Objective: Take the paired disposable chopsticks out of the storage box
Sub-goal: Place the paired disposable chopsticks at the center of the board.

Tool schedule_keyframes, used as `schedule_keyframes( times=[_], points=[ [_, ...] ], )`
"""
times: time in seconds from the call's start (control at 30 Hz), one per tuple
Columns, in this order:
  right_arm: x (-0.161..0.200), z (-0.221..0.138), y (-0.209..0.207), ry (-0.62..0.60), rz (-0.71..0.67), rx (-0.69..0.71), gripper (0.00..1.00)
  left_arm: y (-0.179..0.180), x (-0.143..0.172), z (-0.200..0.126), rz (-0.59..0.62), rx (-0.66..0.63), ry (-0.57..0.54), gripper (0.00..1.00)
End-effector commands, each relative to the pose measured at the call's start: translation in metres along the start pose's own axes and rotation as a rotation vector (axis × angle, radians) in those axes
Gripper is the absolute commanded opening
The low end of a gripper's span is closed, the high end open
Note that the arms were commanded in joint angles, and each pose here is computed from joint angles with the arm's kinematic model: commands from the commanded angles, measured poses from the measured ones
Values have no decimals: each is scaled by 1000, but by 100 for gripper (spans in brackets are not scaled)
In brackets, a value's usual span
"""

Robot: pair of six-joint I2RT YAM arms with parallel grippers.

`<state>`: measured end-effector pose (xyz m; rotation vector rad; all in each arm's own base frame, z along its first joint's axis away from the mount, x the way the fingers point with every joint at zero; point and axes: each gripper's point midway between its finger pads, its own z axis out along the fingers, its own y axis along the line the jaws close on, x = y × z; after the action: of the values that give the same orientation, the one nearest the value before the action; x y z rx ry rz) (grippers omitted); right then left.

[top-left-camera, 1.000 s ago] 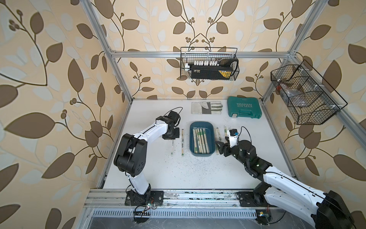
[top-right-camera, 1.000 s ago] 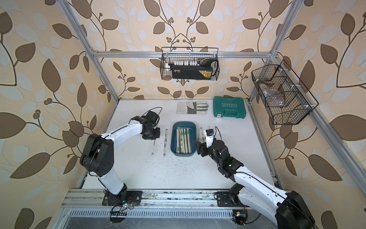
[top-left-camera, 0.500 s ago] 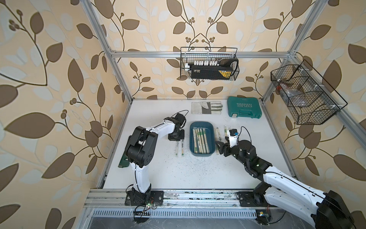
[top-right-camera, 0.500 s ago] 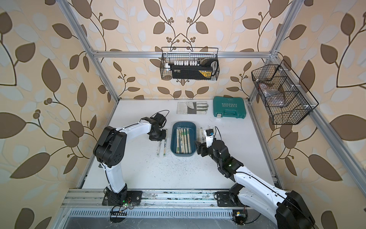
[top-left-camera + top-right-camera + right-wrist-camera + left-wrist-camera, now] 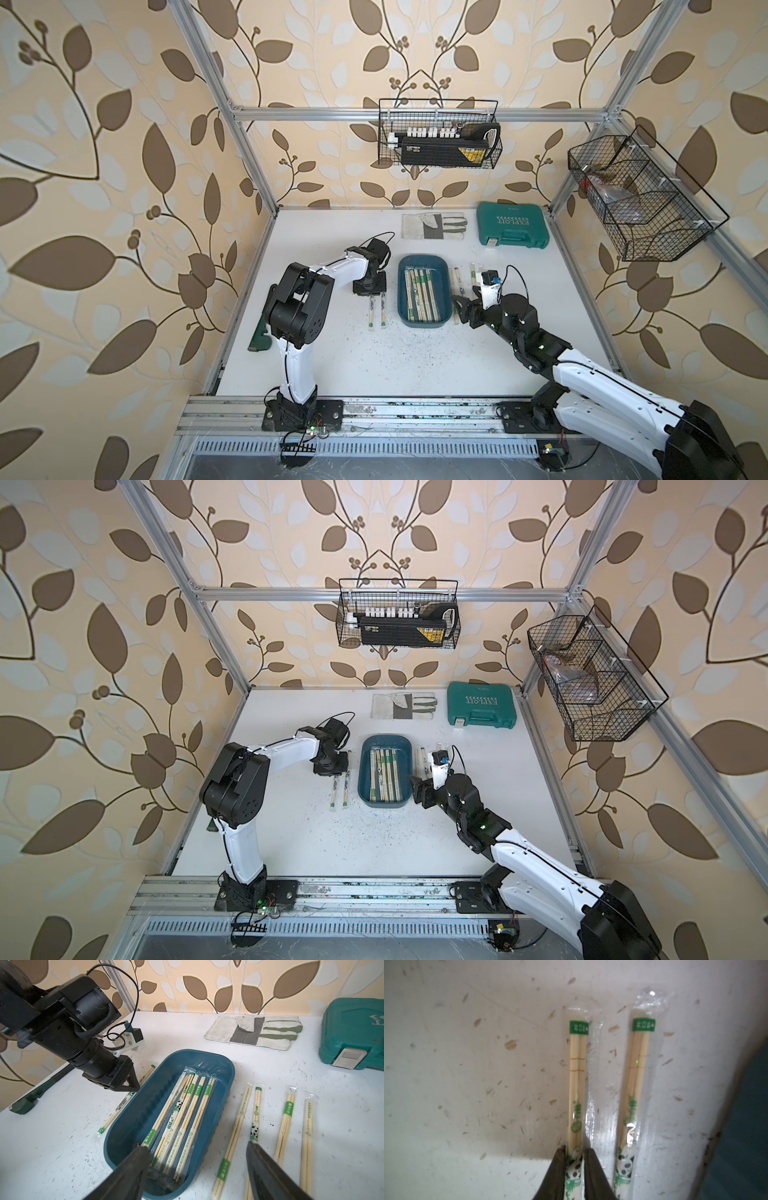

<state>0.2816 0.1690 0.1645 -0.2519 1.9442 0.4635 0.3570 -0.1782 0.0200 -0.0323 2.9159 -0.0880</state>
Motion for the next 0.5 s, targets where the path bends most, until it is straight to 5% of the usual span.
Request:
schedule_keyframes(
  times=[0.0,0.47],
  points=[
    [-7,-2,6,-17,-11,-23,76,-2,-7,-7,-4,-15,-28,29],
    [-7,-1,1,-7,5,11,76,-5,-12,-72,27,-30,-139,36]
  ],
)
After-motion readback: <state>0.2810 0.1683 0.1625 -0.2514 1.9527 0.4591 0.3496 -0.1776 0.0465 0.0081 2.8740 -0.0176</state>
